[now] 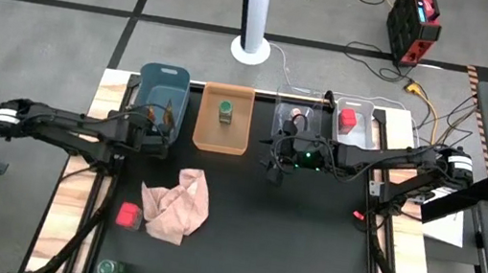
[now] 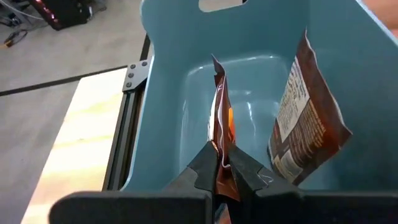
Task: Sort spices by type
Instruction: Put the orange seasoning pack into the blue bin
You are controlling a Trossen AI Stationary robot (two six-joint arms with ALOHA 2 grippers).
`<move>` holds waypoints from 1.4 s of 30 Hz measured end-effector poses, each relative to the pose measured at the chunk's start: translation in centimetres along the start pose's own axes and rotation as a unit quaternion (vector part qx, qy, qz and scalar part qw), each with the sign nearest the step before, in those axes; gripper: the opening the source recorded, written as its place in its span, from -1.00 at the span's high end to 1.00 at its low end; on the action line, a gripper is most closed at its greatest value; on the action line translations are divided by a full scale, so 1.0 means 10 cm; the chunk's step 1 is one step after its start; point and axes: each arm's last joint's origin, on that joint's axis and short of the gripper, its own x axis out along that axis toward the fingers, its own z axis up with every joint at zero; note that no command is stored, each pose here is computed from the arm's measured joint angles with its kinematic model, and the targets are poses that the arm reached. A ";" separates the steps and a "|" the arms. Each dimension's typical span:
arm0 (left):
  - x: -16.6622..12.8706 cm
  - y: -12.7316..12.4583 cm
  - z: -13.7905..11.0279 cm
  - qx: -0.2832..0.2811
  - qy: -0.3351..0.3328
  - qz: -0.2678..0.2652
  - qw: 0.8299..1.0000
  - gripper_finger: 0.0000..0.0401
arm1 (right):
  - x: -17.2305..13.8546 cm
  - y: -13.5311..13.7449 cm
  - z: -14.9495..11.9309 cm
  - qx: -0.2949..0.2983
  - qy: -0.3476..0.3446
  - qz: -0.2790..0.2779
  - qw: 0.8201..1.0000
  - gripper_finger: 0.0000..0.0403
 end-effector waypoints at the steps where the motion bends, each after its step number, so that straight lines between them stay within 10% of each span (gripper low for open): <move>1: 0.00 0.00 0.00 -0.001 0.000 0.001 1.000 1.00 | 0.00 0.00 -0.01 0.000 0.001 0.000 1.000 -0.33; 42: -0.13 0.00 0.21 0.027 -0.008 -0.017 0.999 0.56 | 0.00 0.00 0.02 0.000 -0.002 -0.001 1.000 -0.48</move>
